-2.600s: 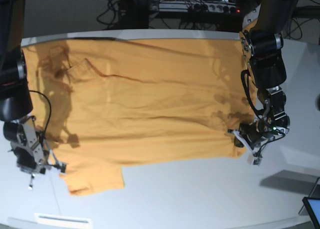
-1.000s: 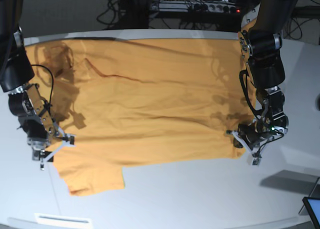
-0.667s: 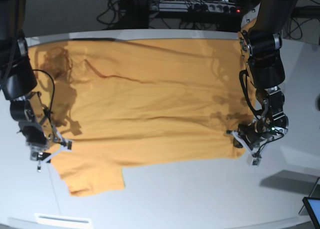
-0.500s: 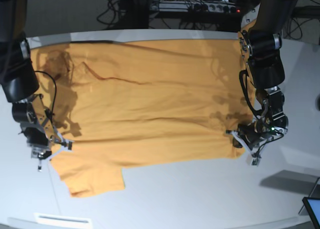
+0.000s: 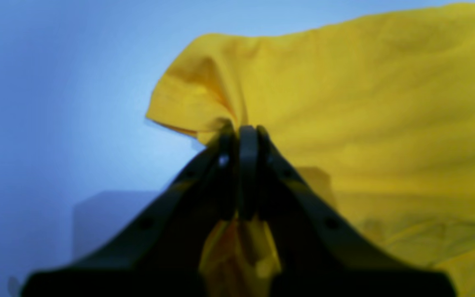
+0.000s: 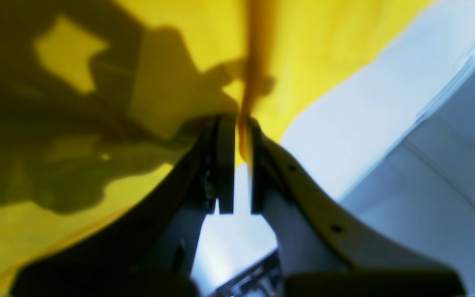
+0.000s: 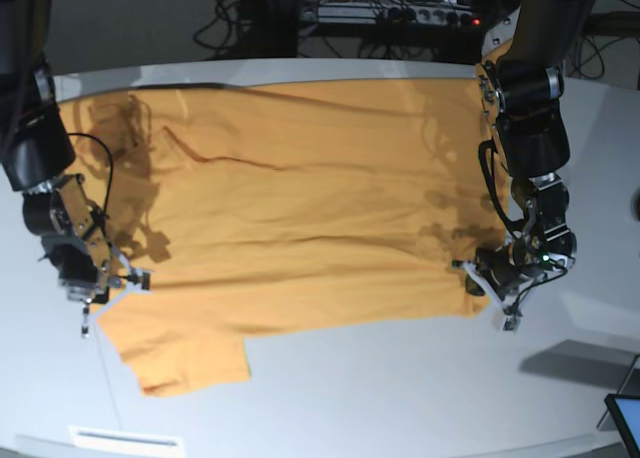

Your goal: Fold the T-shirt properly

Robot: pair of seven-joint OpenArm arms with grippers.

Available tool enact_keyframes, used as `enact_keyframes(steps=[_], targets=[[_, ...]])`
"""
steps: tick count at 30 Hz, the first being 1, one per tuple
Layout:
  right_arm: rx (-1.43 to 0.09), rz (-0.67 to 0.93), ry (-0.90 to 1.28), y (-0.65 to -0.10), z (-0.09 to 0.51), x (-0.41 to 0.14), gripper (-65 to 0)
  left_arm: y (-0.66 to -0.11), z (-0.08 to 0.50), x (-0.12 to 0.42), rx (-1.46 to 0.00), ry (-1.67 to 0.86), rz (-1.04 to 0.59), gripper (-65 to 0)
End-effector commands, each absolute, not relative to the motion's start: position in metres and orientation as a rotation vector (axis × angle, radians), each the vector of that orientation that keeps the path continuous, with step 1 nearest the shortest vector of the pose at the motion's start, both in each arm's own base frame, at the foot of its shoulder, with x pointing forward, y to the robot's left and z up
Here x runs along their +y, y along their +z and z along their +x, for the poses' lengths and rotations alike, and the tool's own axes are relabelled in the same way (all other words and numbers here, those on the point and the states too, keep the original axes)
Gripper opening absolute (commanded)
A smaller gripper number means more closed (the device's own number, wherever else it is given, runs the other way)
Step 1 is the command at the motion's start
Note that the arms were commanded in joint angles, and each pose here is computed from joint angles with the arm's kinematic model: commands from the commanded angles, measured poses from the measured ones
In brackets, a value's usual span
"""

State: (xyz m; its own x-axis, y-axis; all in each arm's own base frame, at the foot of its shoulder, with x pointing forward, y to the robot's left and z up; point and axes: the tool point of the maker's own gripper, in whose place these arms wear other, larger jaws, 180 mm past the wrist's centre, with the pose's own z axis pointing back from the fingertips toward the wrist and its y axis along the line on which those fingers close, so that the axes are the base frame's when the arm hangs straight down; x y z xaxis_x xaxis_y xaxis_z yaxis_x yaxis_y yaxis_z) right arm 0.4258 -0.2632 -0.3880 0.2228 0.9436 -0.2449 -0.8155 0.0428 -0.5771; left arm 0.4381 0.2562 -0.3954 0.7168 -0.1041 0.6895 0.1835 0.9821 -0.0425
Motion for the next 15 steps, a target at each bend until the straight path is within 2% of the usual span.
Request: enact_keyframes(steps=[1,6,11,13,15], targets=[[-0.285,-0.818,1.324,-0.343,0.451,-0.274,-60.4,-0.376,0.451,0.262,-0.802,-0.163,-0.097,-65.0],[-0.302,-0.916,1.316,-0.314,0.45,-0.284,-60.4,-0.365,0.455,0.262,-0.835,-0.181,-0.08,-65.0],[-0.337,-0.872,1.339,-0.324,0.45,-0.265,-58.5,-0.362,0.456,0.263,-0.841,-0.182,-0.077,-65.0],[-0.344,-0.85,1.351,-0.33,0.451,-0.255,-48.9,-0.363,0.455,0.261,-0.839,-0.184,-0.079,-65.0],[-0.355,-0.823,1.355,-0.336,0.453,-0.245,-36.6,-0.364,0.455,0.261,-0.838,-0.184,-0.08,-65.0]])
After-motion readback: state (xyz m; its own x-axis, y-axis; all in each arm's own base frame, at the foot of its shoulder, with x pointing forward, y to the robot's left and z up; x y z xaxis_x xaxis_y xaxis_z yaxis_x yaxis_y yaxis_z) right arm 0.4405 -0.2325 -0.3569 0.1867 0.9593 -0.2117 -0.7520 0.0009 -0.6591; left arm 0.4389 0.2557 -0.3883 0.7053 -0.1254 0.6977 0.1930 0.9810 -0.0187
